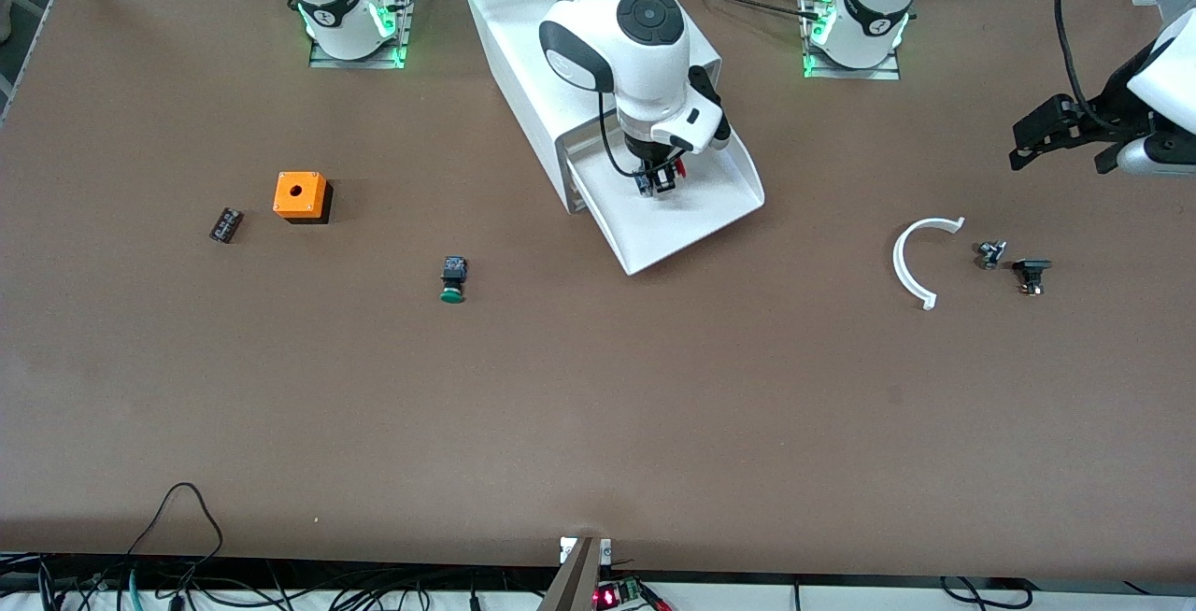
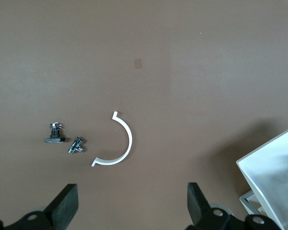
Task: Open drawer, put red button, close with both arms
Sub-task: 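Open the right gripper and withdraw it from the drawer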
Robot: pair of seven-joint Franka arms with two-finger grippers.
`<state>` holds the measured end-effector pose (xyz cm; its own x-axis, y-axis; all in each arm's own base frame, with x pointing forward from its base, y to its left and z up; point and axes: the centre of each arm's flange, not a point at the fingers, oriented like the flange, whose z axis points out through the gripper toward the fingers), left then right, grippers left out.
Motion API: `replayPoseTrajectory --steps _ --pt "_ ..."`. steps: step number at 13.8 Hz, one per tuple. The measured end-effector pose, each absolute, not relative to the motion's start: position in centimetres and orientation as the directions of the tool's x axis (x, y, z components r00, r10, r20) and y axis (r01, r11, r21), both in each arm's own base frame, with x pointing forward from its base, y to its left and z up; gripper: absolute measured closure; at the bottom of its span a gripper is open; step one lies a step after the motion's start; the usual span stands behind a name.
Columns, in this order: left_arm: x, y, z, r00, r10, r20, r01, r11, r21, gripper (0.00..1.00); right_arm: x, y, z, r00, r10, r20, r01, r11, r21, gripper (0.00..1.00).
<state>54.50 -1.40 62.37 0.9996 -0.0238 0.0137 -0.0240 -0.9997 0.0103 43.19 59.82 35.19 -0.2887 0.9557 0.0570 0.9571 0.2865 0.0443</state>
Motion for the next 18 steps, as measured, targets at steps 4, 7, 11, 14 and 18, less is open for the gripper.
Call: replayPoseTrajectory --steps 4,7,11,14,18 --pt "54.9 -1.4 62.9 0.999 -0.024 0.026 -0.024 -1.0 0.011 0.0 43.5 59.8 35.2 -0.283 0.957 0.06 0.959 0.281 0.045 0.34" --pt "55.1 -1.2 62.6 1.0 -0.02 0.021 -0.021 -1.0 0.012 0.0 43.9 60.1 36.8 -0.239 0.968 0.079 0.97 0.234 0.061 0.05" --pt "55.3 1.8 62.2 0.999 0.034 0.013 0.033 -0.999 0.013 0.0 46.4 58.6 43.1 -0.018 0.989 0.145 0.992 0.0 0.126 0.0" --pt "55.3 2.9 62.0 0.999 0.053 0.011 0.053 -0.999 0.013 0.0 52.5 52.5 48.1 0.17 0.969 0.179 0.958 -0.205 0.199 0.0" --pt "56.3 2.9 59.8 0.999 0.052 -0.012 0.052 -0.999 0.014 0.0 58.7 44.4 50.2 0.332 0.927 0.172 0.901 -0.366 0.233 0.0"
